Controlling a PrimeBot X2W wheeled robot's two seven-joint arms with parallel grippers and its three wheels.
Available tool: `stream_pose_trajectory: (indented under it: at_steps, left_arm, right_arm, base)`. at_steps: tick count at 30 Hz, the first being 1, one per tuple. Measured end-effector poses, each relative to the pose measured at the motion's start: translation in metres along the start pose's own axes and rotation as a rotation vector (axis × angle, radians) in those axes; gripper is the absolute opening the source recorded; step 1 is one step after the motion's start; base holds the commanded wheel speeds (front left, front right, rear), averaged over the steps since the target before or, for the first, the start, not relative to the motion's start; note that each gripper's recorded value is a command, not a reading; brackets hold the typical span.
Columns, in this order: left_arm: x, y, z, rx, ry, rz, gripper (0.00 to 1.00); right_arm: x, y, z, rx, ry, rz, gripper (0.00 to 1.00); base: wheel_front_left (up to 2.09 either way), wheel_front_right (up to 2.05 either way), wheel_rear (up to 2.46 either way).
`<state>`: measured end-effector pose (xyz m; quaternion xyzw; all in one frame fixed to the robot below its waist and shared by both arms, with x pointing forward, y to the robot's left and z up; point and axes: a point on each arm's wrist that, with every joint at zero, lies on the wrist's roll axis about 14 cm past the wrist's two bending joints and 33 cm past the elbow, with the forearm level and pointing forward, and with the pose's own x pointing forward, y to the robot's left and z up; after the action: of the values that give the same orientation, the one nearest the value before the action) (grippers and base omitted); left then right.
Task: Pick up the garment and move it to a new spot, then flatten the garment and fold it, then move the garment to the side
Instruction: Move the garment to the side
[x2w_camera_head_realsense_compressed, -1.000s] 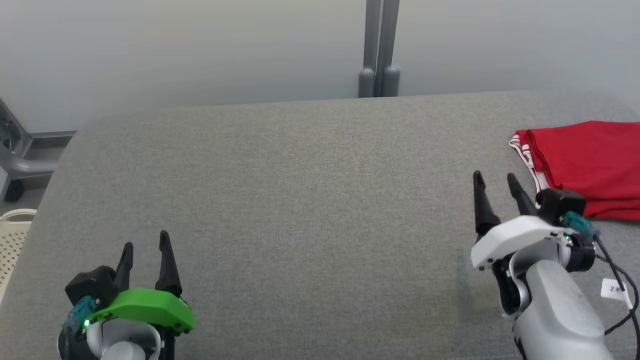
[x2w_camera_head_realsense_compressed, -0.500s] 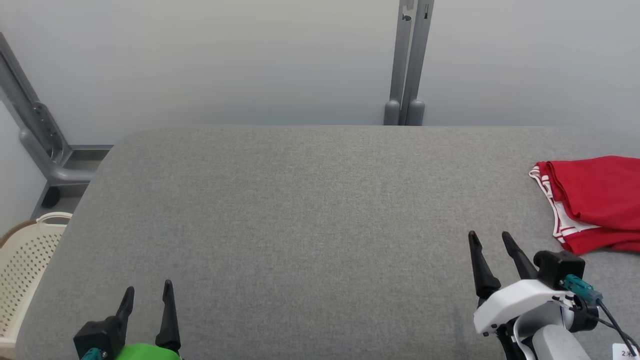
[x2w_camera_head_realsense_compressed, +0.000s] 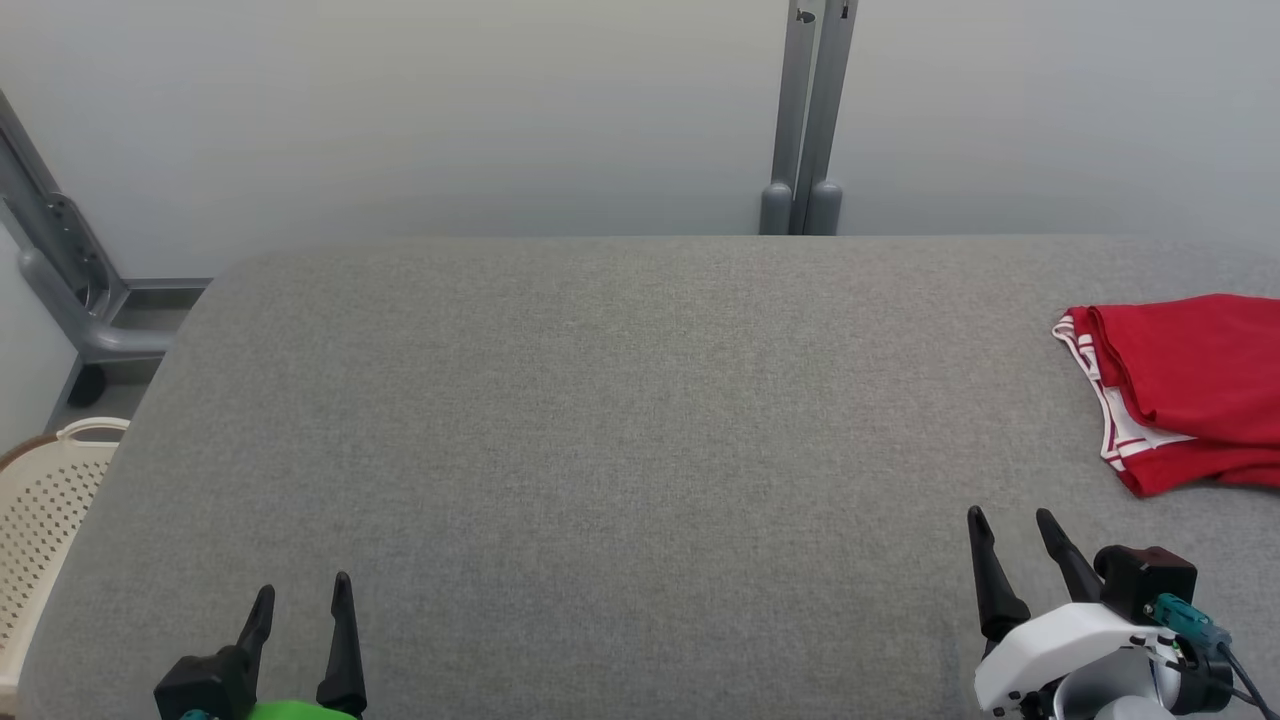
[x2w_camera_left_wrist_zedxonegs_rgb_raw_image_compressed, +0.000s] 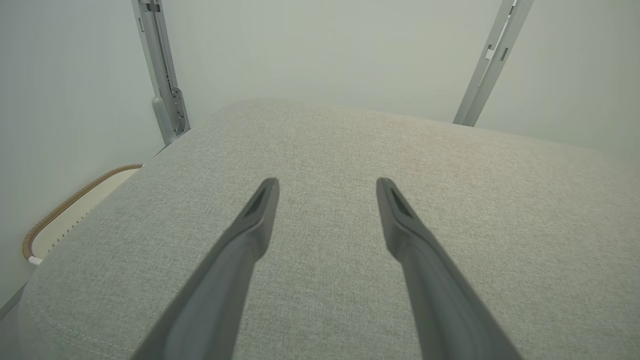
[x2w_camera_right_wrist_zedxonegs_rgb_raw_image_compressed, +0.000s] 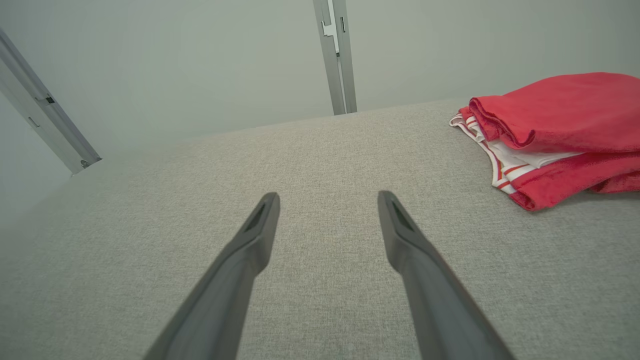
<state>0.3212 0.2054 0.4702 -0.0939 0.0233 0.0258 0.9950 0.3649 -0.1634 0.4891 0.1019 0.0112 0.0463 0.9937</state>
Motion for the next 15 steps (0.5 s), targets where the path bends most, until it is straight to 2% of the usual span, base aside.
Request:
stream_pose_trajectory:
  at_steps: [15]
  left_arm:
    - [0.028,-0.005,-0.003,0.001,0.019,-0.003,1.00]
  right_arm:
    - [0.002,-0.018,-0.010,-0.019,0.036,-0.050,1.00]
  base:
    - [0.00,0.00,0.00]
